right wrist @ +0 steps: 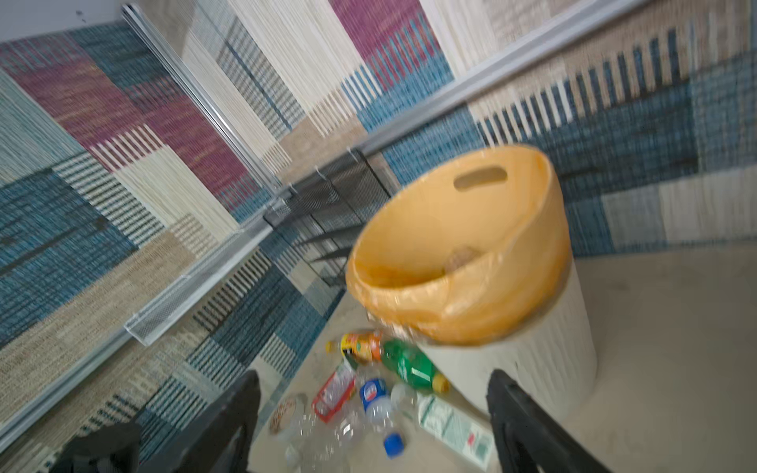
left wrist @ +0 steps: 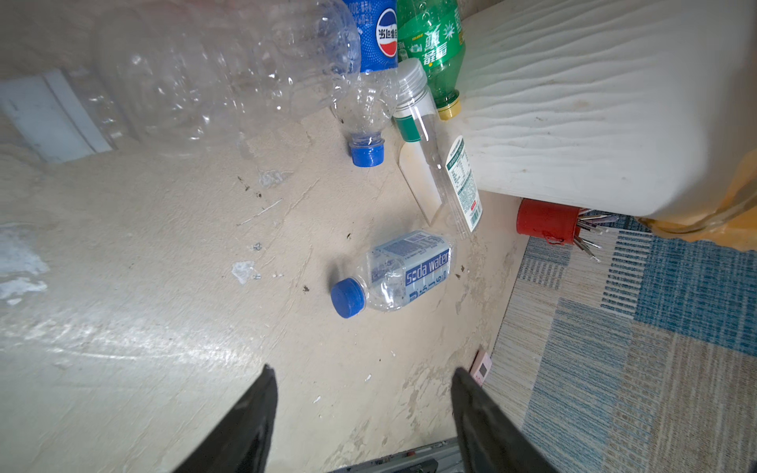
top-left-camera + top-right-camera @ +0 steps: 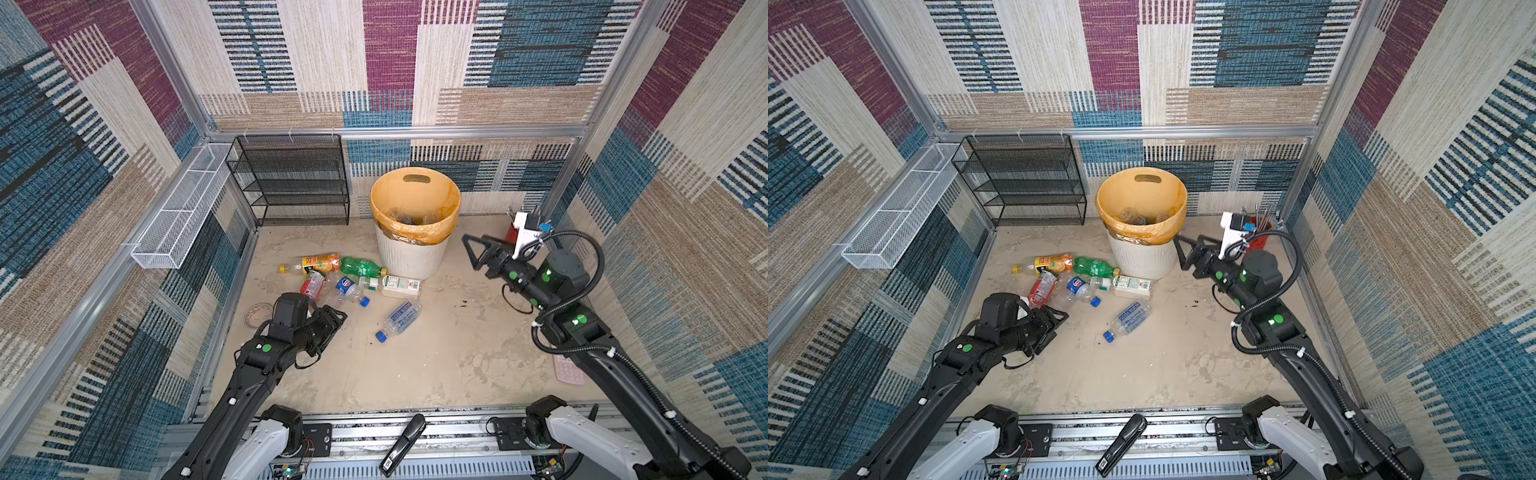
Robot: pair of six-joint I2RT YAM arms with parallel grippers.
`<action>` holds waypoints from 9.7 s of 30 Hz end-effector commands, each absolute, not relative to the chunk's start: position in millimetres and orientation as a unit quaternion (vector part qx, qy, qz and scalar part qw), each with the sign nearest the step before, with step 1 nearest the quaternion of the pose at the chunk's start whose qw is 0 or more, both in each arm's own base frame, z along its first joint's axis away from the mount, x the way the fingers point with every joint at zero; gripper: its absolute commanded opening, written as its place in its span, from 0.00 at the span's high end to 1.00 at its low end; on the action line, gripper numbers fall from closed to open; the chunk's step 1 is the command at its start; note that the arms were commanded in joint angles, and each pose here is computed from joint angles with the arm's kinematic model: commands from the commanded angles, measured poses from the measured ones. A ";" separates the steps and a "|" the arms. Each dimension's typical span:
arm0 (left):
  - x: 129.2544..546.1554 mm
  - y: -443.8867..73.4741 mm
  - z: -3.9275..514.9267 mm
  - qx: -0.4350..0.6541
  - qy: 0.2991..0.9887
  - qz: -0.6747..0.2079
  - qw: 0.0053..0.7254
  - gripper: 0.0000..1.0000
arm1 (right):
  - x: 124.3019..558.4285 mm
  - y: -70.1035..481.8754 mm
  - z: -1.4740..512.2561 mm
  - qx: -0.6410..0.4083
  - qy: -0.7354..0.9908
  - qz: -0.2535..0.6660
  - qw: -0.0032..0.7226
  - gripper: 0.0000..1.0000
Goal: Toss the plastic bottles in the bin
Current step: 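Return the right gripper while the left gripper reaches toward the clear bottles, then lower the left gripper onto the upright clear bottle and close it, then lift the clear bottle with the left gripper over the bin and release it, then return the left gripper to the pile while the right gripper reaches for soda water, then lower the right gripper onto the blue-capped soda water bottle and close it, then lift the soda water bottle with the right gripper over the bin and release it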
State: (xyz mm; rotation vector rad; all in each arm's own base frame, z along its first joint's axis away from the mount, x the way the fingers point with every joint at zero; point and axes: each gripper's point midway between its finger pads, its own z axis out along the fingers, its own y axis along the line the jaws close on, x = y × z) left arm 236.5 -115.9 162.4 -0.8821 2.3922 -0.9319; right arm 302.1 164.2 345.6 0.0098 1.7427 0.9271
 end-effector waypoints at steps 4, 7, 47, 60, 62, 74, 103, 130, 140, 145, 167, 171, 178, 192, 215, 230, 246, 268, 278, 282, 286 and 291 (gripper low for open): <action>230.7 -113.0 155.0 -0.317 0.867 -0.325 0.204 0.31 | 257.2 163.7 201.1 0.067 0.836 0.398 0.372 0.18; 232.0 -112.6 153.5 -0.319 0.868 -0.322 0.204 0.32 | 241.0 163.8 152.5 0.080 0.865 0.388 0.307 0.20; 299.5 -34.6 122.0 0.031 0.993 -0.011 0.116 0.31 | 236.6 175.0 98.9 0.061 0.906 0.361 0.211 0.29; 319.6 -43.7 87.9 0.083 0.993 -0.018 0.080 0.31 | 237.9 175.3 97.7 0.057 0.908 0.357 0.209 0.28; 320.6 -46.4 82.0 0.088 0.993 -0.020 0.073 0.31 | 237.5 175.0 97.3 0.057 0.909 0.357 0.209 0.29; 325.3 -52.8 49.8 0.106 0.994 -0.006 0.027 0.35 | 236.7 173.4 94.4 0.059 0.910 0.353 0.208 0.29; 318.5 -61.2 58.0 0.116 0.993 -0.004 0.019 0.44 | 241.0 175.7 97.7 0.051 0.909 0.354 0.213 0.29; 264.4 -117.8 246.1 -0.042 0.846 -0.332 0.414 0.42 | 250.2 187.3 103.1 0.040 0.901 0.377 0.212 0.29; 342.0 -145.7 369.9 -0.016 0.768 -0.393 0.505 0.38 | 247.5 184.7 108.2 0.042 0.898 0.378 0.220 0.29; 420.4 -204.2 471.7 0.045 0.710 -0.427 0.558 0.32 | 246.0 182.7 111.2 0.048 0.897 0.379 0.225 0.29; 356.6 -167.2 554.7 0.023 0.624 -0.380 0.683 0.01 | 230.9 172.4 105.1 0.076 0.894 0.379 0.227 0.28; 328.0 -141.0 468.8 -0.032 0.680 -0.363 0.636 0.01 | 232.4 175.6 101.4 0.077 0.893 0.385 0.219 0.28; 279.4 -108.3 327.3 -0.126 0.760 -0.335 0.542 0.00 | 235.0 183.4 104.2 0.099 0.883 0.411 0.202 0.29; 234.0 -77.7 239.5 -0.191 0.835 -0.261 0.446 0.00 | 252.6 219.6 123.1 0.182 0.872 0.420 0.175 0.29; 206.1 -107.8 210.4 -0.076 0.885 -0.282 0.362 0.01 | 282.9 293.9 99.5 0.294 0.921 0.215 0.136 0.18; 197.8 -99.7 201.4 -0.078 0.891 -0.264 0.361 0.02 | 286.9 320.1 95.4 0.297 0.927 0.192 0.124 0.19; 173.3 -82.1 200.8 -0.103 0.887 -0.253 0.372 0.02 | 289.1 330.1 78.1 0.294 0.936 0.161 0.104 0.17; 165.9 -83.9 205.1 -0.094 0.886 -0.263 0.371 0.02 | 295.7 340.1 49.5 0.295 0.942 0.134 0.091 0.21; 166.8 -87.0 205.6 -0.084 0.887 -0.265 0.368 0.02 | 290.4 329.6 48.1 0.303 0.938 0.137 0.098 0.37; 166.2 -88.5 206.7 -0.080 0.887 -0.268 0.367 0.02 | 284.9 318.6 56.6 0.306 0.934 0.148 0.111 0.48; 164.8 -90.6 206.2 -0.078 0.888 -0.273 0.362 0.02 | 279.7 304.2 74.9 0.302 0.927 0.174 0.138 0.54; 167.3 -87.4 205.0 -0.089 0.890 -0.265 0.361 0.03 | 275.0 290.5 106.7 0.266 0.916 0.232 0.190 0.55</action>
